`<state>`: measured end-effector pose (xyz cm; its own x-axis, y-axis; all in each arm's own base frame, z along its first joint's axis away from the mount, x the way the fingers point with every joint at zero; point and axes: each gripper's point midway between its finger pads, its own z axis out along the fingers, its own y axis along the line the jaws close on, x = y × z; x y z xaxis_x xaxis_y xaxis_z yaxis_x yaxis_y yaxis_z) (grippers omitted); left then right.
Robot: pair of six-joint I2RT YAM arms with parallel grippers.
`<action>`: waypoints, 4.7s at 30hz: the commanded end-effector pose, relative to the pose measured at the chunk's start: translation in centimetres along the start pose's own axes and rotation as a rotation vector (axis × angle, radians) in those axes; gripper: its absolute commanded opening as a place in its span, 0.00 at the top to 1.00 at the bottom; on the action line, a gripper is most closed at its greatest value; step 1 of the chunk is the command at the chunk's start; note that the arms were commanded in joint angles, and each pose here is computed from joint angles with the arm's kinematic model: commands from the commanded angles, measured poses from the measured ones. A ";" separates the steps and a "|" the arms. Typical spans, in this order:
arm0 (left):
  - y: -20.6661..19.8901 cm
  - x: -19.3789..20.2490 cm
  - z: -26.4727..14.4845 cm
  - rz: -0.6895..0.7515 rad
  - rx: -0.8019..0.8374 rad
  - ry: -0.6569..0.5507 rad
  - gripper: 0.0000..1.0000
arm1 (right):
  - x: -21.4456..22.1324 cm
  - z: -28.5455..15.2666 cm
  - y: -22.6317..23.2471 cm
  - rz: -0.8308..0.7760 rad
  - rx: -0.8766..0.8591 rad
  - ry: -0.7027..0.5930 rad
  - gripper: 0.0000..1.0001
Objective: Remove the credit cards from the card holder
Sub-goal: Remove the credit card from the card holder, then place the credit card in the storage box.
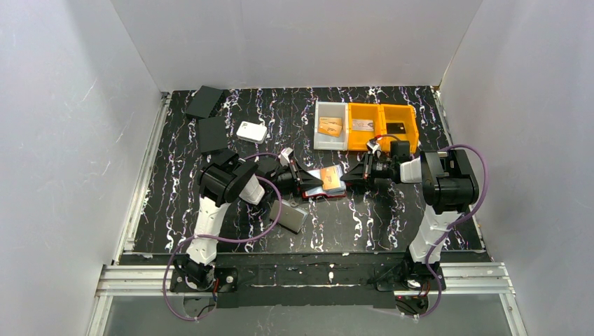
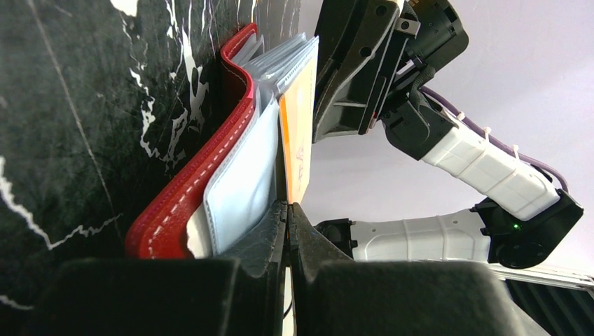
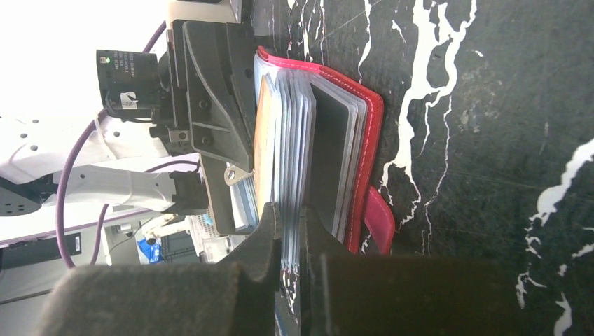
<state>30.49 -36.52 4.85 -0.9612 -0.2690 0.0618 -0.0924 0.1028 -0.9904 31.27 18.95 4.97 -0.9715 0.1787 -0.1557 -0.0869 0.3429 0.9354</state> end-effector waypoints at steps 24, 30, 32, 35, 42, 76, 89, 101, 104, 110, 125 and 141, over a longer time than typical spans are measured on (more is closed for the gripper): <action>0.0 -0.3 -2.8 -0.001 0.001 -0.026 1.00 | -1.0 -1.2 -1.6 -0.031 0.088 -0.053 0.99; -0.3 -0.3 -3.4 0.010 0.003 -0.030 1.00 | -1.3 -1.4 -1.3 -0.071 0.095 -0.057 0.99; -0.5 -0.3 -3.7 0.015 0.006 -0.031 1.00 | -1.3 -1.5 -1.2 -0.081 0.098 -0.059 0.99; -0.9 -0.4 -4.1 0.026 0.011 -0.033 1.00 | -1.4 -1.6 -1.1 -0.088 0.098 -0.059 0.98; -2.1 0.0 -4.3 0.059 0.035 -0.005 1.00 | -2.1 -2.2 0.3 -0.210 0.104 -0.047 0.54; -10.8 2.4 -1.3 0.197 0.205 0.113 1.00 | 0.0 0.0 9.2 -0.251 -0.213 0.050 0.71; -10.8 -0.1 -8.1 0.316 0.106 -0.097 0.02 | -2.6 -2.9 10.3 -0.590 -0.059 0.058 0.99; -13.2 -0.1 -18.1 0.545 -0.127 -0.243 0.02 | -13.1 -0.3 12.3 -1.139 0.487 0.290 0.99; -13.9 0.8 -19.3 0.465 -0.070 -0.179 0.02 | -14.3 1.4 13.1 -1.284 0.589 0.334 0.99; -14.9 3.0 -20.4 0.499 -0.020 -0.149 0.02 | -16.8 3.2 14.0 -1.544 0.805 0.367 0.99; -15.9 3.7 -21.5 0.565 -0.015 -0.190 0.02 | -18.2 3.4 10.9 -1.561 0.932 0.436 0.99; -15.0 3.5 -21.6 0.550 -0.034 -0.201 0.02 | -16.0 6.1 5.2 -1.559 0.853 0.656 0.99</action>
<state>23.26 -18.47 22.74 -0.8061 -0.3549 -0.4735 0.3771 0.3085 -0.8733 48.12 23.04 10.37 -0.1321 -0.9468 -0.2936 -0.9180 0.2286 -0.3240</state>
